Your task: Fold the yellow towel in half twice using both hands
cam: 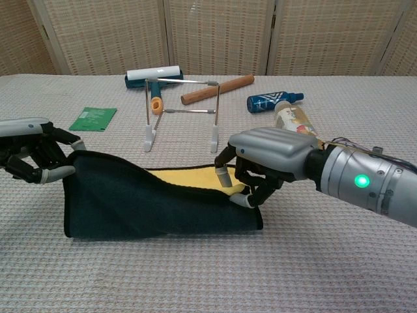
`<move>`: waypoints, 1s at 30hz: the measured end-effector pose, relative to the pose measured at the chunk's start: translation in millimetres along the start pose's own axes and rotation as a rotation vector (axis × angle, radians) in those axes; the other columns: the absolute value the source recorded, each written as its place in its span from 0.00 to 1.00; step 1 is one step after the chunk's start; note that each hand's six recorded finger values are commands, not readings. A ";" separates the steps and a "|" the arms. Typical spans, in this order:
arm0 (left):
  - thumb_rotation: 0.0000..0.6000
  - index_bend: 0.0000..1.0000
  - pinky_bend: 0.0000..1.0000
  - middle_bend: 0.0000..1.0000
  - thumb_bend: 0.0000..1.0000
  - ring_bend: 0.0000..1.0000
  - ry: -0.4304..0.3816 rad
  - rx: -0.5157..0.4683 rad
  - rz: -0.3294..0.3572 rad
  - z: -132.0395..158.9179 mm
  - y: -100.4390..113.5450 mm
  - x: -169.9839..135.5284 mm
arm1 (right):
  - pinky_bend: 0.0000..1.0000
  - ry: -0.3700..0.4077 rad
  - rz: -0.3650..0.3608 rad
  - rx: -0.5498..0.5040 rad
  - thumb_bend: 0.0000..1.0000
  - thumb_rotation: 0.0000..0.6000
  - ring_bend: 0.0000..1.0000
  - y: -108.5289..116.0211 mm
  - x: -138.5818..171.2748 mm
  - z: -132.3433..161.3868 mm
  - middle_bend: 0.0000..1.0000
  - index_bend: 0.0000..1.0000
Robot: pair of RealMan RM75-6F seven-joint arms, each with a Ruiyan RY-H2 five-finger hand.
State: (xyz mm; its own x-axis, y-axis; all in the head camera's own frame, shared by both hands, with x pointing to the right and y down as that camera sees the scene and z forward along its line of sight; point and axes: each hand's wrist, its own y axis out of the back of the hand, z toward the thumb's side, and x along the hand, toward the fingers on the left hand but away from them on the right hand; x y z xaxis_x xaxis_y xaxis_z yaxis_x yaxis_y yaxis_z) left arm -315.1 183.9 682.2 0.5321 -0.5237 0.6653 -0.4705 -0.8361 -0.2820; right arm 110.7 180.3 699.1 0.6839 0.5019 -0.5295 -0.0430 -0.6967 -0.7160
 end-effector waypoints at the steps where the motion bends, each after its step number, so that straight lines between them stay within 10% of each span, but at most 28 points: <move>1: 1.00 0.50 0.91 0.90 0.53 0.84 0.007 -0.005 0.003 -1.9 0.7 1.6 | 1.00 -0.003 -0.003 0.001 0.48 1.00 1.00 0.8 -2.7 -0.2 0.93 0.69; 14: 1.00 0.38 0.91 0.90 0.52 0.84 0.058 -0.043 0.014 -13.6 4.1 19.7 | 1.00 -0.028 -0.023 0.048 0.48 1.00 1.00 11.7 -25.4 -3.7 0.93 0.69; 25: 1.00 0.02 0.91 0.90 0.50 0.84 0.083 -0.038 0.015 -19.2 2.5 16.7 | 1.00 -0.038 -0.031 0.101 0.48 1.00 1.00 11.0 -41.1 -4.3 0.93 0.69; 30: 1.00 0.00 0.91 0.90 0.48 0.84 0.083 -0.042 0.040 -20.2 5.9 9.5 | 1.00 -0.042 -0.035 0.119 0.48 1.00 1.00 9.5 -46.1 -5.3 0.93 0.70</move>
State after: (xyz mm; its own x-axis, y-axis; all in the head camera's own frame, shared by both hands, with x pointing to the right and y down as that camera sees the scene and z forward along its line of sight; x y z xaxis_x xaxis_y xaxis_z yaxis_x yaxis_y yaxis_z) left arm -327.1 177.3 700.8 0.4529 -0.5399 0.7095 -0.5201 -0.8063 -0.2816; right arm 82.7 147.9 719.1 0.6553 0.5477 -0.5202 -0.1079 -0.6138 -0.7821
